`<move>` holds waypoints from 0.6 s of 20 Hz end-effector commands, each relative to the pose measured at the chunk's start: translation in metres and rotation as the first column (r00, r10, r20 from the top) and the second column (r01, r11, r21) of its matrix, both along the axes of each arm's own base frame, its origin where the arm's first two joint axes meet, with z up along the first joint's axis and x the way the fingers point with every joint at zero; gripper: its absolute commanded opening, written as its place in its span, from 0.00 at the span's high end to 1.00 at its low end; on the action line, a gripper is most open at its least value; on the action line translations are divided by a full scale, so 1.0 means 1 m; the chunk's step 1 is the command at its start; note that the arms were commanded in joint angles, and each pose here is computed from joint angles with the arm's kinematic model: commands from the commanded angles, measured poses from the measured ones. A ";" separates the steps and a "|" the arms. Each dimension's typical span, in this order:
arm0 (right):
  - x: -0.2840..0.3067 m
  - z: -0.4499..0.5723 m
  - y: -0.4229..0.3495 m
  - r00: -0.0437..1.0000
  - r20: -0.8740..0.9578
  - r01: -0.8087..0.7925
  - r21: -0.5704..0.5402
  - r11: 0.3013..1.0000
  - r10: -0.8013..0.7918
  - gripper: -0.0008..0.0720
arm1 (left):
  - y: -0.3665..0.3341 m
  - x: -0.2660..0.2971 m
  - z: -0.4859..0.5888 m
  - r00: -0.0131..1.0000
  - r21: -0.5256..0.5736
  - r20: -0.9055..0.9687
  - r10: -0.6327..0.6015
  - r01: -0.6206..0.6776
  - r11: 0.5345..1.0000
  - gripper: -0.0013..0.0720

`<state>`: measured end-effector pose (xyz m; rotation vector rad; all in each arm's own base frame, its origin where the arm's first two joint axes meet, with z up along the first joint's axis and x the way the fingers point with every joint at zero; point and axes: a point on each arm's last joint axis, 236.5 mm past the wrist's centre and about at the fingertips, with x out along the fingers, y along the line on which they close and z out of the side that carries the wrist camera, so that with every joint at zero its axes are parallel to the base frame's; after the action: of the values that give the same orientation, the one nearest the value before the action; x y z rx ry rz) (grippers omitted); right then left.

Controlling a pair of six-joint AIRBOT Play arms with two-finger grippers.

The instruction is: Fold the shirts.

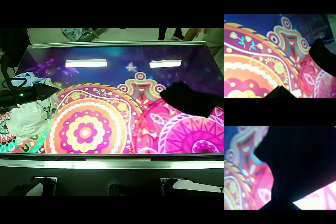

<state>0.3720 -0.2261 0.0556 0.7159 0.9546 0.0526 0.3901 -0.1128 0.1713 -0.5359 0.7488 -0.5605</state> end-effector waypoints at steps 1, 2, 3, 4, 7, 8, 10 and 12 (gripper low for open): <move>-0.103 -0.039 -0.051 0.943 -0.305 0.118 -0.069 0.991 -0.134 0.94 | 0.000 0.000 0.000 1.000 -0.015 -0.018 0.010 -0.010 1.000 0.93; -0.130 -0.052 -0.058 0.899 -0.398 0.147 -0.117 0.982 -0.182 0.94 | -0.001 0.000 0.000 1.000 -0.015 -0.018 0.010 -0.010 1.000 0.93; -0.154 -0.064 -0.061 0.849 -0.473 0.180 -0.159 0.971 -0.235 0.94 | -0.001 0.000 0.000 1.000 -0.020 -0.023 0.013 -0.014 1.000 0.93; -0.171 -0.075 -0.057 0.811 -0.516 0.210 -0.183 0.960 -0.276 0.94 | -0.001 -0.001 0.000 0.999 -0.024 -0.028 0.015 -0.016 1.000 0.93; -0.187 -0.107 -0.019 0.777 -0.540 0.293 -0.145 0.945 -0.324 0.94 | -0.003 -0.001 0.000 1.000 -0.024 -0.028 0.010 -0.011 1.000 0.93; -0.193 -0.117 -0.005 0.766 -0.550 0.314 -0.130 0.941 -0.332 0.94 | -0.004 -0.002 0.000 1.000 -0.024 -0.028 0.007 -0.008 1.000 0.93; -0.207 -0.130 0.014 0.748 -0.577 0.319 -0.120 0.940 -0.328 0.94 | -0.008 -0.003 0.000 1.000 -0.024 -0.028 -0.003 0.002 1.000 0.93; -0.223 -0.134 0.015 0.725 -0.609 0.288 -0.158 0.944 -0.323 0.94 | -0.010 -0.003 0.000 1.000 -0.024 -0.028 -0.009 0.009 1.000 0.93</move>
<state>0.1762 -0.2205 -0.0632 0.8780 1.4024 -0.4779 0.3876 -0.1199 0.1712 -0.5665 0.7688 -0.5646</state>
